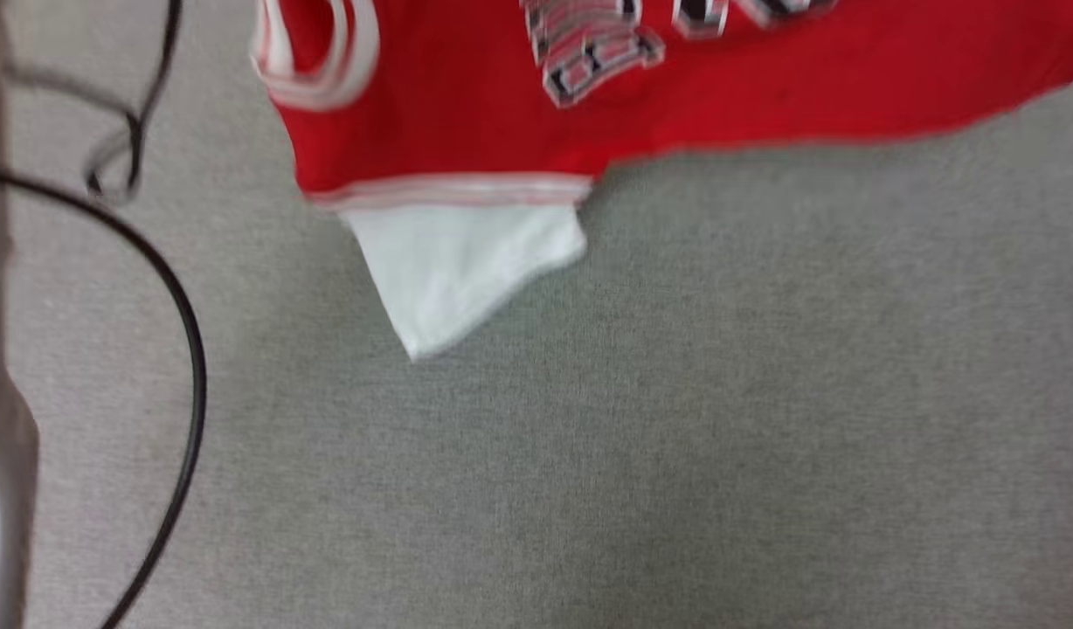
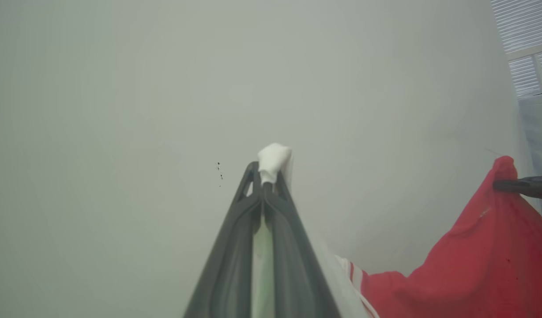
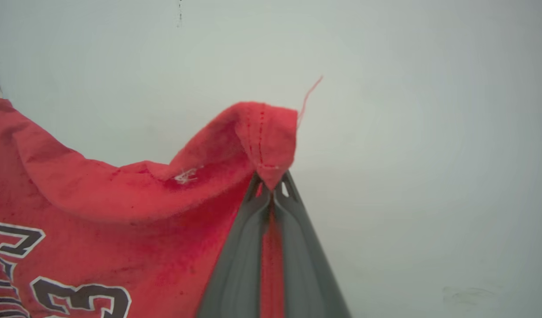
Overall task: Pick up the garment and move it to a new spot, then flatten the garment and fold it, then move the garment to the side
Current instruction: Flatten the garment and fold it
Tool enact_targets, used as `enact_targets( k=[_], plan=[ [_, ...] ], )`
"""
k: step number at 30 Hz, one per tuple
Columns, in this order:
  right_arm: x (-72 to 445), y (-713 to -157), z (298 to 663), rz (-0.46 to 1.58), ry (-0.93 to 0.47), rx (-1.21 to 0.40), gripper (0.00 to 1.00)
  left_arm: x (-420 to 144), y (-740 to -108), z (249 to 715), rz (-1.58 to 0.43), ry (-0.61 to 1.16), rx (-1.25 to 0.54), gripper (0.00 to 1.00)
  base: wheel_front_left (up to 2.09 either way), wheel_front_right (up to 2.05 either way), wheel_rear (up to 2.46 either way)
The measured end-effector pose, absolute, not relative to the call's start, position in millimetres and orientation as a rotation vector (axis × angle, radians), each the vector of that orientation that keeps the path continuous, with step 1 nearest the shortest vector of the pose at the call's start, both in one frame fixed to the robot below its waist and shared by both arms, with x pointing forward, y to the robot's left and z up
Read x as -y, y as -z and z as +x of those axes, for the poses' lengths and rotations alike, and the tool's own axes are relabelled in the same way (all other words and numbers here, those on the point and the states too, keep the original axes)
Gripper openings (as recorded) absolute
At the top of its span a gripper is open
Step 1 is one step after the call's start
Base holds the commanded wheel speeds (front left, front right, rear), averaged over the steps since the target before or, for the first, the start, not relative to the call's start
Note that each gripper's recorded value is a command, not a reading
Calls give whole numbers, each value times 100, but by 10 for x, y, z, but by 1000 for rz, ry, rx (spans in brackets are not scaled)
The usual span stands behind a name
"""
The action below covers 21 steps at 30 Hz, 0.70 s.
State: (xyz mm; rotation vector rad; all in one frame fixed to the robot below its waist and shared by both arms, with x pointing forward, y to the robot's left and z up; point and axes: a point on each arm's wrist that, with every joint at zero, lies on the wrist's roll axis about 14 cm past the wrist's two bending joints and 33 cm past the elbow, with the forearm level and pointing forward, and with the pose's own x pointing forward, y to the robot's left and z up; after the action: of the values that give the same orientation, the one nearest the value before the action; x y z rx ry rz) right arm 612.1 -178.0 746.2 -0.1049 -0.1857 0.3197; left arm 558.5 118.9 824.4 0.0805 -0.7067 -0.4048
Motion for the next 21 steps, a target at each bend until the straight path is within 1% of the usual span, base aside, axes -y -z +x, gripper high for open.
enact_targets(
  k=[8,15,18,21],
  plan=[
    [1763,-7626,6703,-119,-272,268,0,-1130,-8455,6183,118,399,760,0,0,0,0],
    [1750,-7795,7035,-126,-241,329,0,-1148,-8516,6496,119,381,790,0,0,0,0],
    [1737,-7752,7160,-119,-236,327,0,-1204,-8495,6593,119,363,789,0,0,0,0],
    [1699,-7558,7302,-130,-239,288,0,-1285,-8293,6765,122,345,740,0,0,0,0]
  ],
)
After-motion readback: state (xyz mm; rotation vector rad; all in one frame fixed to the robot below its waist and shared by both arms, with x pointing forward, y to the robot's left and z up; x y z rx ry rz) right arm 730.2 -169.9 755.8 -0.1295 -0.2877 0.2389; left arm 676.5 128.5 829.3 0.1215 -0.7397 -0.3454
